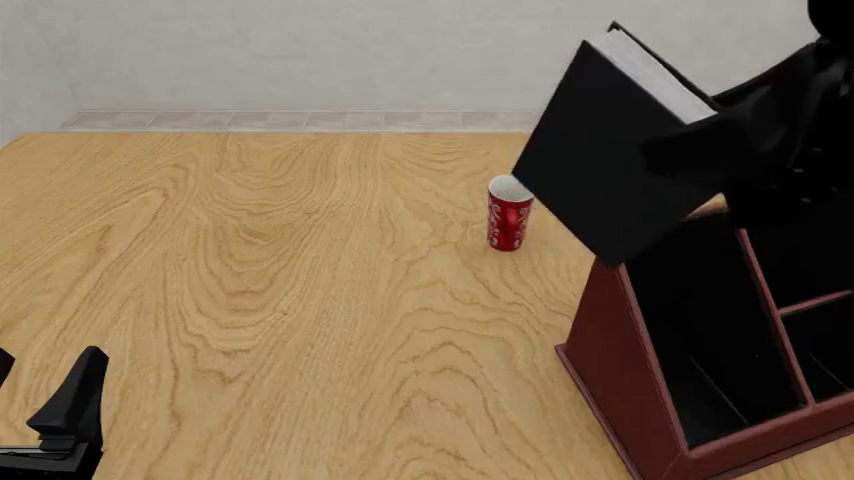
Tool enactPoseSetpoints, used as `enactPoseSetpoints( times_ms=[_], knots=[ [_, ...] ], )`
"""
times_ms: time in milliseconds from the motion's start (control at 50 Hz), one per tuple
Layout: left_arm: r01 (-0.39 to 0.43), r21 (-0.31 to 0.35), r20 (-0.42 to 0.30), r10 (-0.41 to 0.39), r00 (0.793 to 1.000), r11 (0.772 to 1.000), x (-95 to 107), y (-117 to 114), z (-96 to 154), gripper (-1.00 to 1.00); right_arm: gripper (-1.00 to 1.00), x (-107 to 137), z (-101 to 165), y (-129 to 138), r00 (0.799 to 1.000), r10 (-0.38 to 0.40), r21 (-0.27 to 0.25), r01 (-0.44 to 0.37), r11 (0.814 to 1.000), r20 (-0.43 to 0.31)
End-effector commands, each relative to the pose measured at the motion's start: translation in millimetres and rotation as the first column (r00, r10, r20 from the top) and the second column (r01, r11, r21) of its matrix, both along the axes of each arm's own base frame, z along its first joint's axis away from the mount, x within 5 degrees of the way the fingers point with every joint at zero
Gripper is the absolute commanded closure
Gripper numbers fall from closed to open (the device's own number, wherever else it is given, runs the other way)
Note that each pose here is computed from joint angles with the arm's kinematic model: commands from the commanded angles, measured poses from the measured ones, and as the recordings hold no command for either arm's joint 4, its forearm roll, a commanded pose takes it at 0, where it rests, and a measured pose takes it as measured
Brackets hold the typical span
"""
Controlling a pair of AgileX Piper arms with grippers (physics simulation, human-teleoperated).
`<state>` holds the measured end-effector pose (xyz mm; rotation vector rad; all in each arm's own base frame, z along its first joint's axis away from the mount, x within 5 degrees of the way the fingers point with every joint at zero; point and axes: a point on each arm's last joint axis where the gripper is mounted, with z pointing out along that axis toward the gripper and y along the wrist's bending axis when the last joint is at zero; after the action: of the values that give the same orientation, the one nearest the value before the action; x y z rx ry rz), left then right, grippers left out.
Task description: Pick up the book and place it in the left compartment of the caddy.
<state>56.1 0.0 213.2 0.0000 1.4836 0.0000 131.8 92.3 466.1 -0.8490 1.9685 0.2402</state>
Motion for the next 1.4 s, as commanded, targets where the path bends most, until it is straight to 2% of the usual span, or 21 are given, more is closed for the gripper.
enactPoseSetpoints(
  times_ms=[20,460,640,1040,1400],
  knots=[
    [0.0,0.0,0.0,0.0,1.0,1.0,0.0,0.0,0.0,-1.0,1.0,-15.6,8.2,-20.8,0.998,-0.067,0.02,0.067,0.998,0.009],
    [0.0,0.0,0.0,0.0,1.0,1.0,0.0,0.0,0.0,-1.0,1.0,-33.3,3.6,-44.3,0.987,-0.161,0.009,0.161,0.987,0.004],
    [0.0,0.0,0.0,0.0,1.0,1.0,0.0,0.0,0.0,-1.0,1.0,-36.6,-6.5,-49.9,0.98,-0.198,-0.002,0.198,0.98,-0.017],
    [0.0,0.0,0.0,0.0,1.0,1.0,0.0,0.0,0.0,-1.0,1.0,-40.5,-22.4,-61.4,0.955,-0.293,-0.013,0.293,0.956,-0.049],
    [0.0,0.0,0.0,0.0,1.0,1.0,0.0,0.0,0.0,-1.0,1.0,-50.7,-39.1,-73.0,0.921,-0.381,-0.035,0.38,0.924,-0.082]
  ],
)
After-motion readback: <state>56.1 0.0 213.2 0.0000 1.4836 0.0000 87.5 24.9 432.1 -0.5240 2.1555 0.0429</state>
